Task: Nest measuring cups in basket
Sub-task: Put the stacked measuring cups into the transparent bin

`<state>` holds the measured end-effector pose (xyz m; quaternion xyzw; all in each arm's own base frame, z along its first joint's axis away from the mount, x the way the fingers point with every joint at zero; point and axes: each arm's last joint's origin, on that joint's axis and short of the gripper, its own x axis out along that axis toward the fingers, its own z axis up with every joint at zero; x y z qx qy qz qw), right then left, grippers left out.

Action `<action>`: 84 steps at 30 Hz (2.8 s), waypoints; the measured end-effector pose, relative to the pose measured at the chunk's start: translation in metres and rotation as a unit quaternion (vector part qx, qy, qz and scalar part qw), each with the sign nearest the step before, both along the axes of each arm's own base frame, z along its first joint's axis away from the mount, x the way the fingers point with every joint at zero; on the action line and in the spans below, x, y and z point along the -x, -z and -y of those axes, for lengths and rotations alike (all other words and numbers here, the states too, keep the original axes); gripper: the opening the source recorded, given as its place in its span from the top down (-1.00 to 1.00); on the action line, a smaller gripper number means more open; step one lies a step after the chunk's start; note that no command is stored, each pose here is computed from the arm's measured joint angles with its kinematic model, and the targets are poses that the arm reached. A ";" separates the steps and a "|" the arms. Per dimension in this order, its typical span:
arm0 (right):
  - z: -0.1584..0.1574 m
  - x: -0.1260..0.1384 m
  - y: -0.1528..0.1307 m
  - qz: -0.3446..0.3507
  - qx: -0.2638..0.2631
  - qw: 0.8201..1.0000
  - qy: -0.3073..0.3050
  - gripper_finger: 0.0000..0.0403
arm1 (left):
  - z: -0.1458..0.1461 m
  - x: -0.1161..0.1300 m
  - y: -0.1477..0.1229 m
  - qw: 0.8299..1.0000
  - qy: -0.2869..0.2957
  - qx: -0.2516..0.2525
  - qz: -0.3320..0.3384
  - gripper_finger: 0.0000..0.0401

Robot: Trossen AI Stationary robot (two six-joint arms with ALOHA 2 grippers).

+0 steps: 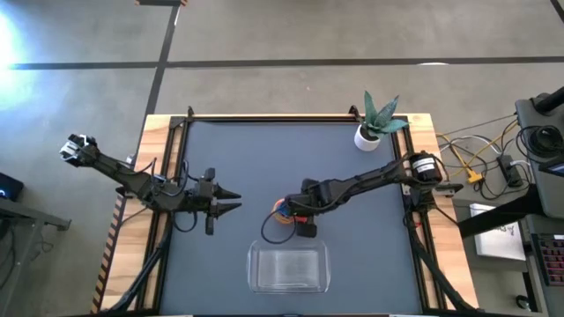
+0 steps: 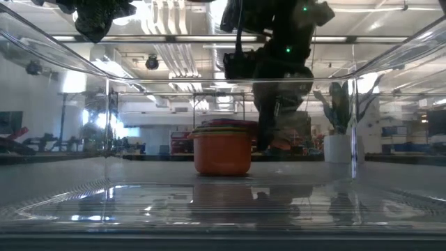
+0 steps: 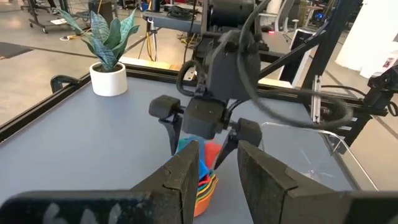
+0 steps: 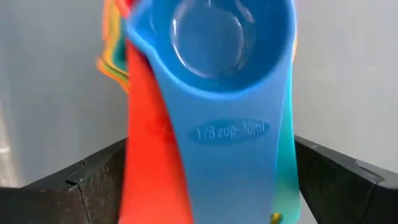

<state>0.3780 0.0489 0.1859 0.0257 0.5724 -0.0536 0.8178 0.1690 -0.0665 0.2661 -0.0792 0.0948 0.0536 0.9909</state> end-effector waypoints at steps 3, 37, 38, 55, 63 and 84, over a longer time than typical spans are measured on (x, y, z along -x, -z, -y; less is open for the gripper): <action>0.001 0.000 0.002 -0.007 0.001 1.000 0.001 -0.89 | 0.000 0.000 0.000 1.000 0.000 0.000 0.000 0.54; 0.013 0.004 -0.005 -0.020 -0.003 0.996 -0.087 -0.17 | 0.000 0.000 0.000 1.000 0.001 -0.004 -0.002 0.54; 0.013 0.004 -0.005 -0.020 -0.003 0.996 -0.087 -0.12 | 0.000 0.000 0.001 1.000 0.001 -0.005 -0.003 0.54; 0.013 0.006 -0.005 -0.028 -0.005 0.997 -0.077 0.29 | 0.000 0.000 0.001 1.000 -0.002 0.004 -0.002 0.54; 0.013 0.006 -0.005 -0.028 -0.012 0.997 -0.069 0.22 | 0.000 0.000 0.001 1.000 -0.003 0.004 -0.003 0.54; 0.012 0.001 0.018 -0.060 -0.031 0.997 -0.030 0.04 | 0.000 0.000 0.001 1.000 -0.002 0.004 -0.001 0.54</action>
